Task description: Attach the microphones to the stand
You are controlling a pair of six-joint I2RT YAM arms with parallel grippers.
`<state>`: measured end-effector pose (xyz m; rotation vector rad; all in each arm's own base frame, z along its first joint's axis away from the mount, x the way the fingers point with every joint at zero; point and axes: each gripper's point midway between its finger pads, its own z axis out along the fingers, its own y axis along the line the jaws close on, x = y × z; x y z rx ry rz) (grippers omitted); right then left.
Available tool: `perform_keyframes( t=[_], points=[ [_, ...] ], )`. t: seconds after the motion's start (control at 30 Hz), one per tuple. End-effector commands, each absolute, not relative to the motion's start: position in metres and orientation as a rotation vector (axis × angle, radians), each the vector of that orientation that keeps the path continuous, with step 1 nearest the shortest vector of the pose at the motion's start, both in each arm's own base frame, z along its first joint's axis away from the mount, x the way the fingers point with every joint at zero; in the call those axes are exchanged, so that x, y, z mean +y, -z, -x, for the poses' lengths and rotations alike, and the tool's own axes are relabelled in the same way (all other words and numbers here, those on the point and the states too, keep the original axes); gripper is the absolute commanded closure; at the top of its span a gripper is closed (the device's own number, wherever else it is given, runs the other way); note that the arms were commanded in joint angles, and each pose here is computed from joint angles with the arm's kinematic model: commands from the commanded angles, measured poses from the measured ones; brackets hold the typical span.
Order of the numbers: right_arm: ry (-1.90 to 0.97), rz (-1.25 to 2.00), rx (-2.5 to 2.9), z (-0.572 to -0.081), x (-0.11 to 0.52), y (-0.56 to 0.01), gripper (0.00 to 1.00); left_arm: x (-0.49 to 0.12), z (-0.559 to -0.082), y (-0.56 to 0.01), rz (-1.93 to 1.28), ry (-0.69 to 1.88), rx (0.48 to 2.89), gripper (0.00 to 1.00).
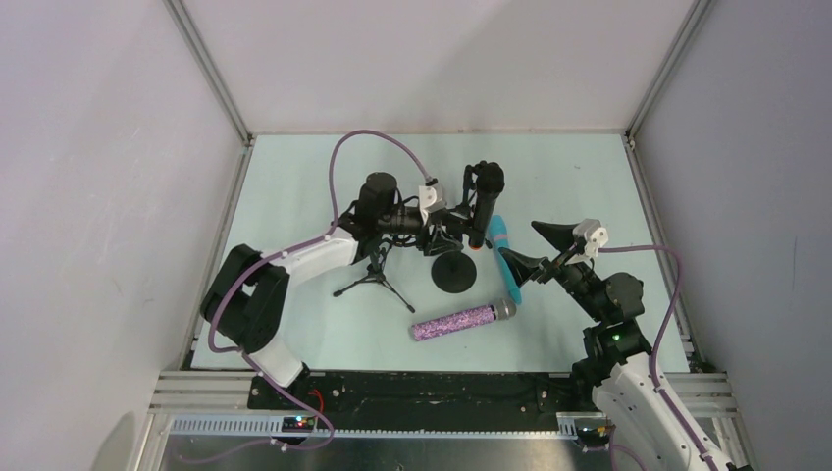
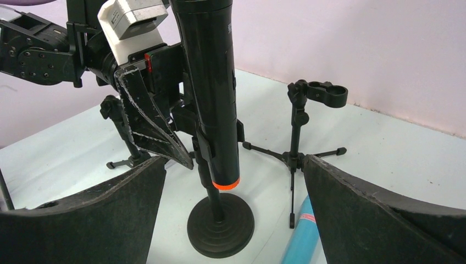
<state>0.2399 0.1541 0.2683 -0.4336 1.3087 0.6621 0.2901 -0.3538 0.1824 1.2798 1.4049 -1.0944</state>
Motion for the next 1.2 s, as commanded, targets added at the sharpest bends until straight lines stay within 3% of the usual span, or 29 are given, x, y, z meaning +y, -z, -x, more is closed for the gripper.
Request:
perform_keyframes(
  t=[0.0, 0.37, 0.73, 0.83, 0.93, 1.17],
  points=[
    [-0.668, 0.43, 1.28, -0.239, 0.154, -0.274, 0.01, -0.364, -0.294, -0.211, -1.296, 1.091, 1.286, 0.4],
    [-0.677, 0.432, 1.29, -0.24, 0.155, -0.271, 0.0, -0.364, -0.287, -0.214, -1.329, 1.098, 1.238, 0.69],
    [-0.695, 0.446, 1.294, -0.24, 0.159, -0.268, 0.01, -0.364, -0.284, -0.216, -1.342, 1.103, 1.219, 0.83],
    [-0.703, 0.452, 1.297, -0.241, 0.161, -0.266, 0.01, -0.363, -0.284, -0.216, -1.342, 1.096, 1.218, 0.73],
    [-0.707, 0.46, 1.298, -0.241, 0.164, -0.265, 0.01, -0.362, -0.285, -0.213, -1.343, 1.081, 1.221, 0.55],
    [-0.701, 0.48, 1.292, -0.243, 0.17, -0.264, 0.0, -0.36, -0.286, -0.209, -1.353, 1.04, 1.208, 0.39]
  ],
)
